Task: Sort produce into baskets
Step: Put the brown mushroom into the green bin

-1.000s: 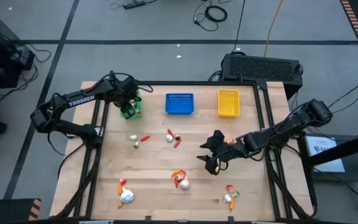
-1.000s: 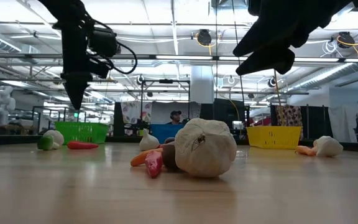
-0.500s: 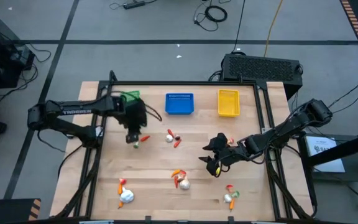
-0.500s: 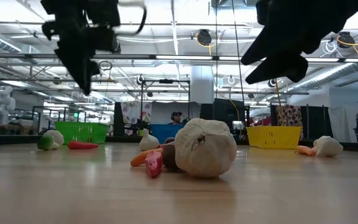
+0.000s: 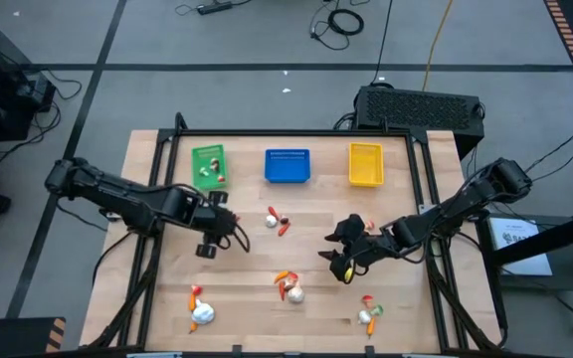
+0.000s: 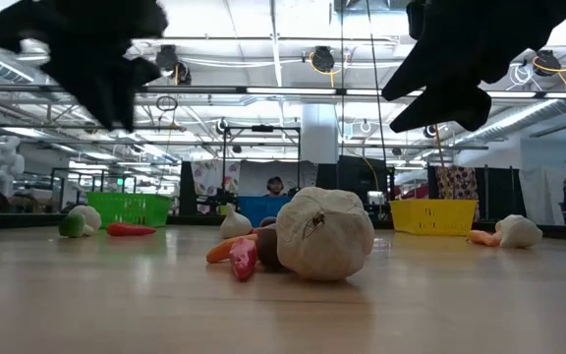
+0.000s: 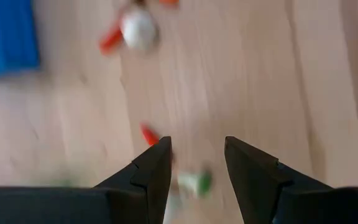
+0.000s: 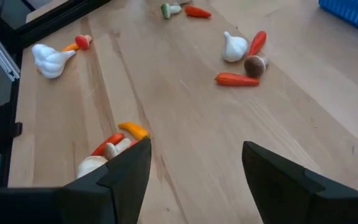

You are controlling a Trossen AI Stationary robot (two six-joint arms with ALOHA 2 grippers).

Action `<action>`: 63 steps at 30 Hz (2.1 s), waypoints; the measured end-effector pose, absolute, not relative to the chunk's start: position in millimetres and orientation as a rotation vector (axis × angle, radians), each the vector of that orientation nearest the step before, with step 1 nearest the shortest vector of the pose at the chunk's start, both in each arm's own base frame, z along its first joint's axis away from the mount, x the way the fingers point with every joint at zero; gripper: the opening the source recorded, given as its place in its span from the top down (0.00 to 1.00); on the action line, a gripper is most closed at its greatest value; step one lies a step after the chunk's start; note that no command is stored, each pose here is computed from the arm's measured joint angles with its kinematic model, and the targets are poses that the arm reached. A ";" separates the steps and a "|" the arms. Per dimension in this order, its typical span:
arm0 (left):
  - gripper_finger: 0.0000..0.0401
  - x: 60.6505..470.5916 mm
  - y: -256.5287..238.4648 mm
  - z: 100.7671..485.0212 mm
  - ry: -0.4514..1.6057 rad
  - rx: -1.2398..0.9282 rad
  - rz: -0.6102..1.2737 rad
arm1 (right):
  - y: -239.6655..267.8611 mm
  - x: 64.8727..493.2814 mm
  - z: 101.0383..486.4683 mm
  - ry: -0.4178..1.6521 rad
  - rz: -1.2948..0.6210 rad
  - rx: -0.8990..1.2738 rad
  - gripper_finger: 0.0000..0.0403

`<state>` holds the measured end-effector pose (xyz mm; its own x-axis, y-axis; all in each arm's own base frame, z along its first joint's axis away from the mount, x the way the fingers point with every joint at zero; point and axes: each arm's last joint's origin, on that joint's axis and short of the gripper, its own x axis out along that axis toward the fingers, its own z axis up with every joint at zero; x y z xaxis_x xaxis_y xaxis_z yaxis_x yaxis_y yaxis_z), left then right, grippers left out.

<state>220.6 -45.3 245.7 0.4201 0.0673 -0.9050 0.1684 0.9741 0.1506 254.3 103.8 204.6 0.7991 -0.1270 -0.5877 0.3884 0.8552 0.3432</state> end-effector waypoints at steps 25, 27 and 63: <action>0.61 333.9 -60.5 185.6 0.680 0.393 -0.084 | 93.1 251.4 203.5 0.665 -0.378 0.397 0.40; 0.61 337.0 -45.5 182.6 0.699 0.357 0.007 | 93.0 251.4 203.4 0.666 -0.378 0.397 0.40; 0.61 345.5 36.3 129.6 0.878 0.052 -0.037 | 95.3 251.1 202.7 0.667 -0.378 0.414 0.40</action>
<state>345.5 36.3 129.6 0.6383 -0.0111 -0.7697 0.0542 0.9981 0.0306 251.1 95.3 202.7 0.7244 -0.2027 -0.6589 0.4615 0.8526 0.2451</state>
